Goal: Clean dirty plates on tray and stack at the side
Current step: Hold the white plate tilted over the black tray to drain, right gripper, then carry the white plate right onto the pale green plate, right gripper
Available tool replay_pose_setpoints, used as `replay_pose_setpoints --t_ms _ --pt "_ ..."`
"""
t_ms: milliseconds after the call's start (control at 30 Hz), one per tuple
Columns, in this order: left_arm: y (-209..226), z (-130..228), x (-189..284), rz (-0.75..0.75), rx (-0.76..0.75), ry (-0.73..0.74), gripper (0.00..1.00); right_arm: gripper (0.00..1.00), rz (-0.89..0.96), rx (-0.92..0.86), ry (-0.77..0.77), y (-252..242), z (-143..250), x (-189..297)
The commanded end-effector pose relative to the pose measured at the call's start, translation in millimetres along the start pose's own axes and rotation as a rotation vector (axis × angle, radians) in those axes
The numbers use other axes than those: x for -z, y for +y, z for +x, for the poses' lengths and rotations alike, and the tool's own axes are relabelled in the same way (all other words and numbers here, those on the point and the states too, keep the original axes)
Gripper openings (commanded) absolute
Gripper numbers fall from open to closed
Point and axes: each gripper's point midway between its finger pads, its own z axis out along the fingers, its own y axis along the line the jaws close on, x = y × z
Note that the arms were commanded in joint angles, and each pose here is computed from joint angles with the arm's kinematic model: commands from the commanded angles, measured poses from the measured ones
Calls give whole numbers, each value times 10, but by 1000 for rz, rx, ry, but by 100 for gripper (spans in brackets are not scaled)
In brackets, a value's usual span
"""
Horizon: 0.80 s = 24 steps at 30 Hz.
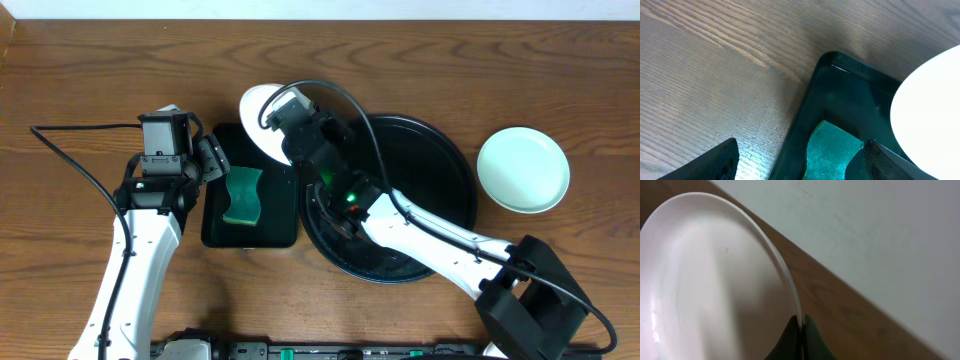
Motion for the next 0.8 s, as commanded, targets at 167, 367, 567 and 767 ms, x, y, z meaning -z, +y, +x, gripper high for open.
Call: replay_pose_setpoints --t_ms 167,367,567,767 --pt "4 -107 56 -7 14 -30 80 1 -82 -384 -8 4 -100 -8" --pt "4 -108 56 -7 14 -31 80 1 -160 -607 67 -172 -31 18" --pt "4 -108 56 -7 14 -31 80 1 -209 -852 237 -570 276 33" --pt "4 -107 56 -7 14 -30 80 1 -275 -945 430 -970 756 67"
